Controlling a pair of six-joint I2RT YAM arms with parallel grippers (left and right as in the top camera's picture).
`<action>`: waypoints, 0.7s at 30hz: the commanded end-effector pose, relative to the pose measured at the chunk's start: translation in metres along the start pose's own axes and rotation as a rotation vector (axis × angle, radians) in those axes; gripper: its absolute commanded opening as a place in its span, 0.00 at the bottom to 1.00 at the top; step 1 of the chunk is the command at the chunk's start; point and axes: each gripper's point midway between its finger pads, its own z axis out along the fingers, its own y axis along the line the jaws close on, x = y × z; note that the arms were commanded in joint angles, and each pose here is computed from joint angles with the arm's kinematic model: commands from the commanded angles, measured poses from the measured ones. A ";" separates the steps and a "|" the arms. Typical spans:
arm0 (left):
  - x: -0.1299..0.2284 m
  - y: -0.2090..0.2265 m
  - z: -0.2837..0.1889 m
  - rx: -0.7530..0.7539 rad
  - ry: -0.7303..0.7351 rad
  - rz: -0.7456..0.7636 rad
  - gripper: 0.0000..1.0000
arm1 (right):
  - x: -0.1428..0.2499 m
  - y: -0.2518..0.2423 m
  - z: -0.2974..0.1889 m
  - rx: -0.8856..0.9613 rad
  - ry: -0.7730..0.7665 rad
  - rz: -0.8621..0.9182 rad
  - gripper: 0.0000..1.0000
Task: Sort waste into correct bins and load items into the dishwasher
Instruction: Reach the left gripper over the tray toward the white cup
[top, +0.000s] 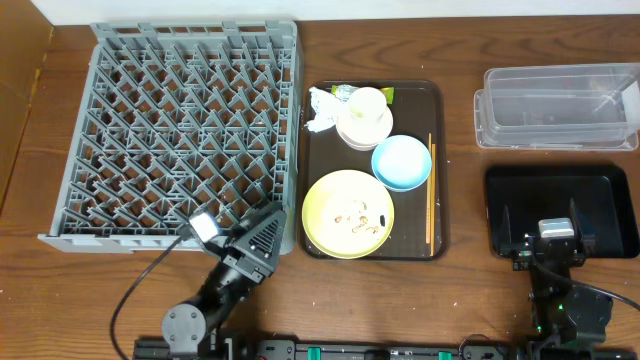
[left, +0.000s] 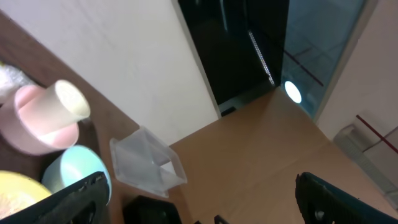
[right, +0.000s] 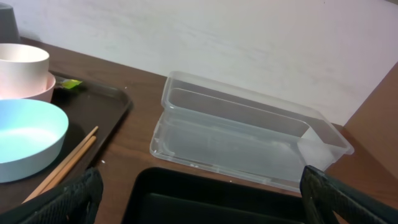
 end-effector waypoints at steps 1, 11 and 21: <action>-0.020 -0.045 0.011 0.001 0.011 0.203 0.96 | 0.001 -0.001 0.000 0.007 0.002 -0.011 0.99; -0.006 -0.020 0.040 -0.561 0.655 0.299 0.96 | 0.001 -0.001 0.000 0.007 0.002 -0.011 0.99; 0.042 0.009 0.076 -0.893 0.994 0.637 0.96 | 0.001 -0.001 0.000 0.007 0.002 -0.011 0.99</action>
